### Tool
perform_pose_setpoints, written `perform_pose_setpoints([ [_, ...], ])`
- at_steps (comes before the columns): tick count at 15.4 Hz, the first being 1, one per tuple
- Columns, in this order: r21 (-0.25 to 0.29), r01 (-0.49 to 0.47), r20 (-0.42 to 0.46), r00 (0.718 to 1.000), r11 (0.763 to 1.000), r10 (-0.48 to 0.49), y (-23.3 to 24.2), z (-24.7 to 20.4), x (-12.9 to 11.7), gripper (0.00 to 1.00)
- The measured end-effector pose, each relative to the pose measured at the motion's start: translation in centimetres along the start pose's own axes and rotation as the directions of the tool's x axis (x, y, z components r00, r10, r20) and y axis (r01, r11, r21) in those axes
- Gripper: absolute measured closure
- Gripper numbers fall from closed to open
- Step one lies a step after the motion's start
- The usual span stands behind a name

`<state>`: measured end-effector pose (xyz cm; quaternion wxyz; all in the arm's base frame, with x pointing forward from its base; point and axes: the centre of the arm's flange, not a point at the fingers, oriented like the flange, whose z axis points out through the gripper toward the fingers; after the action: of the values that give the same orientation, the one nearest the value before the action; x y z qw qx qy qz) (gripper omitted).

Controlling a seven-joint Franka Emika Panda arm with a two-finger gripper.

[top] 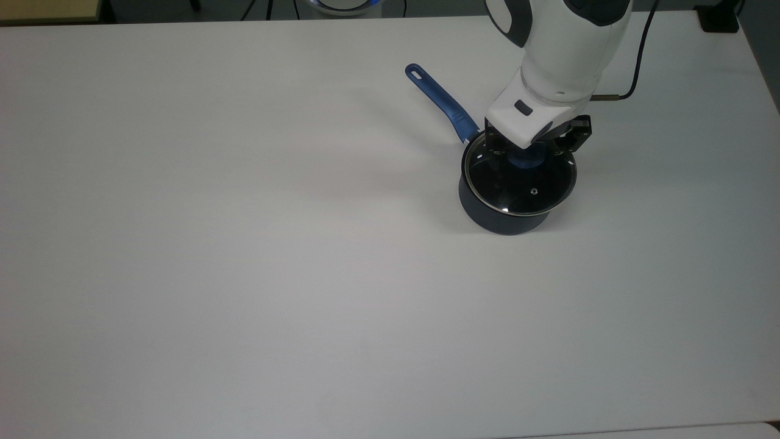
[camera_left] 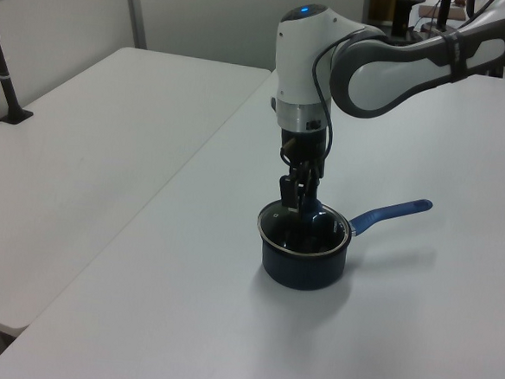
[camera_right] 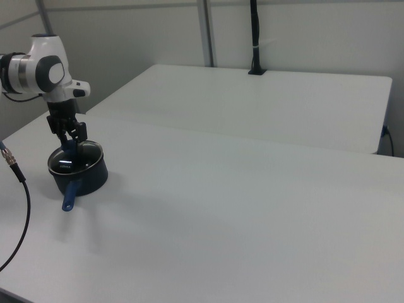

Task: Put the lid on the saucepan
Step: 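Lower the lid onto the saucepan rim and open the gripper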

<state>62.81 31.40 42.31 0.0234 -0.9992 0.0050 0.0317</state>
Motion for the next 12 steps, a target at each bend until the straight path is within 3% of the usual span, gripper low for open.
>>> perform_pose_setpoints([
  [12, -0.036, 0.012, -0.017, 1.000, 0.999, -0.012, 0.19, -0.01, 0.13, 0.33],
])
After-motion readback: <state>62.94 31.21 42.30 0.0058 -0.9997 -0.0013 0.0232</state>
